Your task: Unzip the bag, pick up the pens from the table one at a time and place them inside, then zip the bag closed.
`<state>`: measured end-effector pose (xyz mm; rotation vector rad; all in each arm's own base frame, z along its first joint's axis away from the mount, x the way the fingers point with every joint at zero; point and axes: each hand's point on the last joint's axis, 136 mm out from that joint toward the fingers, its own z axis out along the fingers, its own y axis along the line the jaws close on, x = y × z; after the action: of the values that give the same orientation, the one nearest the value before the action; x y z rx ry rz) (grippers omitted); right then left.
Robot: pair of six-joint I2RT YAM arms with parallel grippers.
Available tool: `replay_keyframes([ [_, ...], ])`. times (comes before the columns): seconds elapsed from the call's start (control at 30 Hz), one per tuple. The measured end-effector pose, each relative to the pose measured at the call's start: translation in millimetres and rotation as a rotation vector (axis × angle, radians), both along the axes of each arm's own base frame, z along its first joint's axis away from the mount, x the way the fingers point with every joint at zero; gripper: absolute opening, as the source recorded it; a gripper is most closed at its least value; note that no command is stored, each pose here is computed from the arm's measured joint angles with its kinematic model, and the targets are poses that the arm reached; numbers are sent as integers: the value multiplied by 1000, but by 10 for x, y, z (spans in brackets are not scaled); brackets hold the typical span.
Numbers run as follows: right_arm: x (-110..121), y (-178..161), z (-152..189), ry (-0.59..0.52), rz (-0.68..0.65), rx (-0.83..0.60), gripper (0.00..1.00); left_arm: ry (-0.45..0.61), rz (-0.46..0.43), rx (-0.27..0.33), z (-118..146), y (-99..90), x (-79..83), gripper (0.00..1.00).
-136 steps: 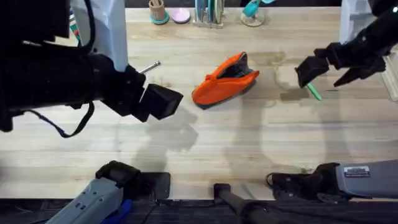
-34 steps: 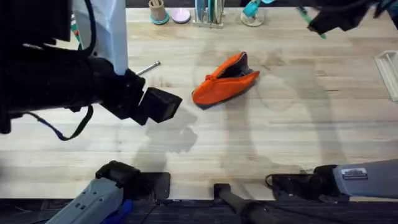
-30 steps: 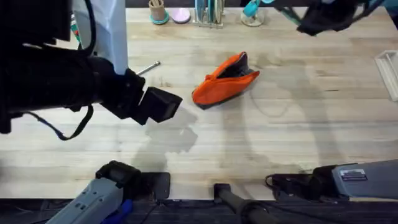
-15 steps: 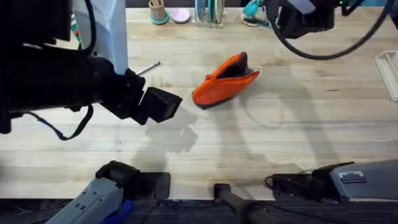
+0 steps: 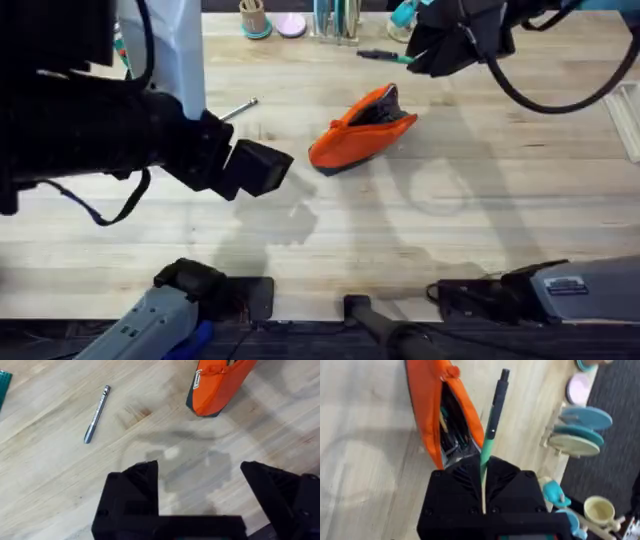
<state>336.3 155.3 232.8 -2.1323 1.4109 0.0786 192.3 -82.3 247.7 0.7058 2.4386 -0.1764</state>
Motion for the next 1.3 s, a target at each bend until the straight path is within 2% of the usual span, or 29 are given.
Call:
replay_keyframes([
  [0.5, -188, 46, -197, 62, 174, -21, 31, 4, 7, -4, -1, 0, -2, 994],
  [1.1, 13, 144, -820, 177, 244, -42, 31, 10, 7, -2, -11, 4, -16, 995],
  [1.3, 116, 162, -1082, 189, 257, -99, 31, 10, 7, -2, -11, 4, -16, 994],
])
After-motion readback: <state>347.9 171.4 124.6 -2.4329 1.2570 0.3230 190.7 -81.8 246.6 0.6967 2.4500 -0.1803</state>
